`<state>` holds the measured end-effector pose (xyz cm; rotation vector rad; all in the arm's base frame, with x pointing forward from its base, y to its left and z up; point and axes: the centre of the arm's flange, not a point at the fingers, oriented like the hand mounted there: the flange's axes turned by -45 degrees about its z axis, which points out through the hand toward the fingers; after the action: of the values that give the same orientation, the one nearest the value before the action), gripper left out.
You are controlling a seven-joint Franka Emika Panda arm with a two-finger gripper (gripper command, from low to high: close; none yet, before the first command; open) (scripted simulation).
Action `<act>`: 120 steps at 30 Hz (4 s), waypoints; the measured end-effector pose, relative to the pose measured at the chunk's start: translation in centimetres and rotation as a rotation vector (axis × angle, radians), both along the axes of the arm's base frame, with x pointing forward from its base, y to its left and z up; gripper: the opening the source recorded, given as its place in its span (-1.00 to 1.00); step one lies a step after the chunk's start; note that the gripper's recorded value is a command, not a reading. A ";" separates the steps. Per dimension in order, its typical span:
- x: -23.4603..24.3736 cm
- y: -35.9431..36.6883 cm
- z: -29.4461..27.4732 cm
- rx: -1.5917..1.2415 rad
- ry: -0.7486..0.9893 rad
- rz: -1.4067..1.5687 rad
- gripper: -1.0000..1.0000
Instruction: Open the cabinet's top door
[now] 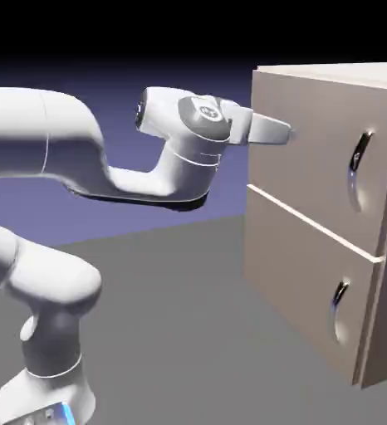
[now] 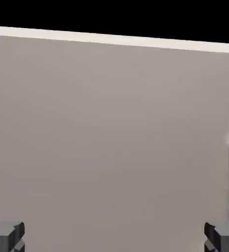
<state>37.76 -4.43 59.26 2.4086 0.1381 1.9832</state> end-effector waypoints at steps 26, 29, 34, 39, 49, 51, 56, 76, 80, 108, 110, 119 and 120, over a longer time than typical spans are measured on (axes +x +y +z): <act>8.4 -9.8 -9.0 0.082 -0.191 -0.010 1.00; 11.3 -9.6 -9.0 0.080 -0.191 -0.010 -1.00; 9.0 -8.9 -9.0 0.073 -0.194 -0.059 -1.00; 6.4 -7.9 -9.0 0.068 -0.196 -0.118 -1.00; -0.2 -4.7 -9.0 0.051 -0.201 -0.270 -1.00; -1.6 -3.8 -9.0 0.050 -0.202 -0.305 -1.00; -4.5 -1.8 -9.0 0.043 -0.204 -0.378 -1.00; -14.5 8.2 -9.0 0.013 -0.211 -0.673 -1.00; -15.9 10.3 -9.0 0.007 -0.212 -0.726 -1.00; -23.7 34.0 -9.0 -0.050 -0.216 -1.251 -1.00; -23.7 35.9 -9.0 -0.054 -0.216 -1.290 -1.00; -23.2 43.6 -9.0 -0.073 -0.215 -1.450 -1.00; -23.1 44.4 -9.0 -0.075 -0.214 -1.467 -1.00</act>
<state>14.66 39.97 50.29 1.3175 -1.1358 1.3174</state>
